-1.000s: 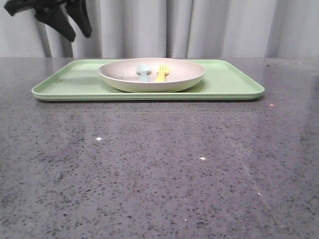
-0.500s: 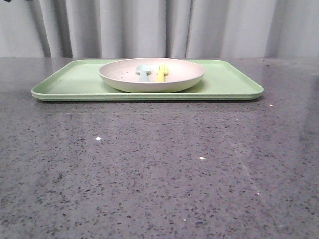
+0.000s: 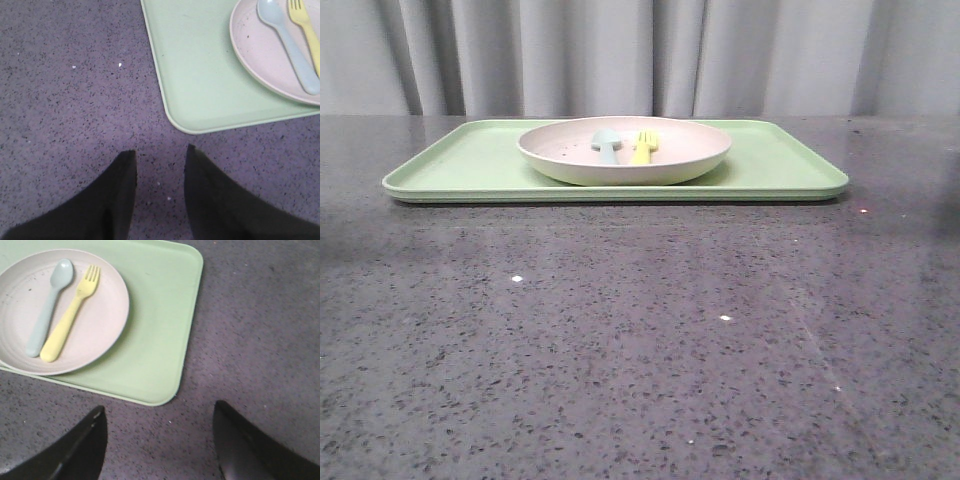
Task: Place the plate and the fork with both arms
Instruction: 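Withdraw the left gripper and move the right gripper over the plate, then lower the right gripper and grasp the yellow fork's handle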
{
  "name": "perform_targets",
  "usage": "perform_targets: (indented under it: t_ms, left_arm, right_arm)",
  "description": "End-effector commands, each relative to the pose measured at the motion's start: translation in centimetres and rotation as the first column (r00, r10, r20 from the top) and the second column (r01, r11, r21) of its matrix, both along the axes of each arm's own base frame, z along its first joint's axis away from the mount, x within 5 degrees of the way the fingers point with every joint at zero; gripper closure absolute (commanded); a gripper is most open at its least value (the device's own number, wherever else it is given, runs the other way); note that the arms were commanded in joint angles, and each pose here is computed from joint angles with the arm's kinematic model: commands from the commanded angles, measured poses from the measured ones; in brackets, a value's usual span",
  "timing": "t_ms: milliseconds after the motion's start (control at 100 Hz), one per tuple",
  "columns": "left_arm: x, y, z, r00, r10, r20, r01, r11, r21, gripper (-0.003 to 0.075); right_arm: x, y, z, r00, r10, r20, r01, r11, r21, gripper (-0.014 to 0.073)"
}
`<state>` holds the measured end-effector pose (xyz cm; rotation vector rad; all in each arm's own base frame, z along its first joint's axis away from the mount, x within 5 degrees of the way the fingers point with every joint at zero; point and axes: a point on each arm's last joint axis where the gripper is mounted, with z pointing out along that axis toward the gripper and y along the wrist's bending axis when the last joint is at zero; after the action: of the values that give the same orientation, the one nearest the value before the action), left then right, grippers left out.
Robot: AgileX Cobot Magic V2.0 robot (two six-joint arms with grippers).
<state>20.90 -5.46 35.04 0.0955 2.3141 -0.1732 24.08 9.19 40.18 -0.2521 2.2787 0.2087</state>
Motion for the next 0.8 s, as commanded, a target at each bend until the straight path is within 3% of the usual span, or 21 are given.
perform_targets:
  t_ms: [0, 370, 790]
  left_arm:
    - [-1.3, 0.3, 1.3, 0.993, -0.006, 0.117, 0.009, 1.000, -0.028, 0.0479]
    - [-6.2, 1.7, -0.8, 0.987, -0.006, 0.159, 0.011, 0.999, -0.032, 0.0479]
    - [-7.5, 1.9, -1.2, 0.985, -0.001, 0.173, 0.013, 0.998, -0.067, 0.0479]
  right_arm:
    - [1.3, 1.2, 2.2, 0.996, 0.033, 0.080, -0.034, 0.999, 0.015, 0.0127]
    - [7.2, 7.7, 2.7, 0.993, 0.120, 0.001, -0.120, 0.993, -0.005, 0.0127]
    - [14.0, 11.7, -1.0, 0.981, 0.062, -0.182, -0.061, 0.998, 0.013, 0.0127]
